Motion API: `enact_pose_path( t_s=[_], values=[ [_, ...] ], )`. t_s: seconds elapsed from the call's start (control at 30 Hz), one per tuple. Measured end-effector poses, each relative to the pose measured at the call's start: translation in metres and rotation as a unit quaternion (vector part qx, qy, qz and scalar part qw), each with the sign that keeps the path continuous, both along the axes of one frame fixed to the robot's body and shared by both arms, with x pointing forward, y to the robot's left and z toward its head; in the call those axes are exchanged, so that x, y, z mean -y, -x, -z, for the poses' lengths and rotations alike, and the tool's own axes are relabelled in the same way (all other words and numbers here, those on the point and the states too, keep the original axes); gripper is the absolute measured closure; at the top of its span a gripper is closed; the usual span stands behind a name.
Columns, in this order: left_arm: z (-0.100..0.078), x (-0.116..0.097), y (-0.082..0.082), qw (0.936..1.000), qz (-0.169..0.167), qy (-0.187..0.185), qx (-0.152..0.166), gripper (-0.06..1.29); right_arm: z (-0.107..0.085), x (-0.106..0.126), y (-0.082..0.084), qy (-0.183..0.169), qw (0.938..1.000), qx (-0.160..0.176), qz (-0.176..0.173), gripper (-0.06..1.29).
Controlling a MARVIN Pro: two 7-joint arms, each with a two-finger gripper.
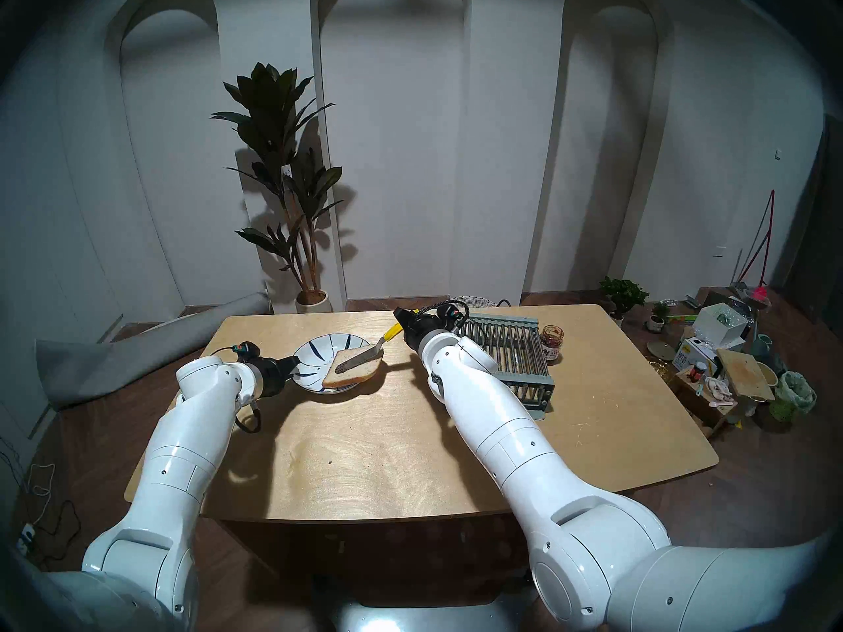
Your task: Spread jam over the slice of bread with the knife
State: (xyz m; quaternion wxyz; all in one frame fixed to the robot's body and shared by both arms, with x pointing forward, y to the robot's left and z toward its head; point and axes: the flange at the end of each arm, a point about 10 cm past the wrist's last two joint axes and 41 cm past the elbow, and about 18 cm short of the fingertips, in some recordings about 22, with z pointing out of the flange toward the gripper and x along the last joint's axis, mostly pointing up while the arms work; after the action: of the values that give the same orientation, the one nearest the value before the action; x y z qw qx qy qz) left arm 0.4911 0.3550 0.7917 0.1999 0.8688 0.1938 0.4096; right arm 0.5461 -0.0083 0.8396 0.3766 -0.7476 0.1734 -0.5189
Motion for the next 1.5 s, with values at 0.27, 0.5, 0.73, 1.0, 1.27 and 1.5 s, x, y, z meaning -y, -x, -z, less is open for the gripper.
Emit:
enact_pose_path(
  t_s=[0.27,0.5,0.73,1.0,1.27,1.5],
  values=[
    [0.000,0.001,-0.003,1.0000,-0.009,0.000,-0.002,1.26,-0.001,-0.004,-0.005,0.032,0.9992,-0.011,0.020,1.18],
    [-0.001,0.002,-0.005,0.9998,-0.017,0.002,-0.004,1.26,-0.004,-0.007,-0.010,0.053,0.9979,-0.019,0.030,1.18],
    [-0.001,0.003,-0.007,0.9997,-0.024,0.002,-0.007,1.26,-0.012,-0.014,-0.012,0.067,0.9971,-0.016,0.032,1.18],
    [-0.002,0.005,-0.007,0.9996,-0.028,0.001,-0.009,1.26,-0.020,-0.020,-0.015,0.080,0.9962,-0.007,0.033,1.18],
    [-0.003,0.005,-0.005,0.9994,-0.031,0.001,-0.014,1.26,-0.018,-0.021,-0.019,0.094,0.9950,-0.006,0.034,1.18],
    [-0.003,0.006,-0.002,0.9993,-0.033,0.000,-0.015,1.26,-0.015,-0.021,-0.021,0.100,0.9944,-0.003,0.035,1.18]
  ],
)
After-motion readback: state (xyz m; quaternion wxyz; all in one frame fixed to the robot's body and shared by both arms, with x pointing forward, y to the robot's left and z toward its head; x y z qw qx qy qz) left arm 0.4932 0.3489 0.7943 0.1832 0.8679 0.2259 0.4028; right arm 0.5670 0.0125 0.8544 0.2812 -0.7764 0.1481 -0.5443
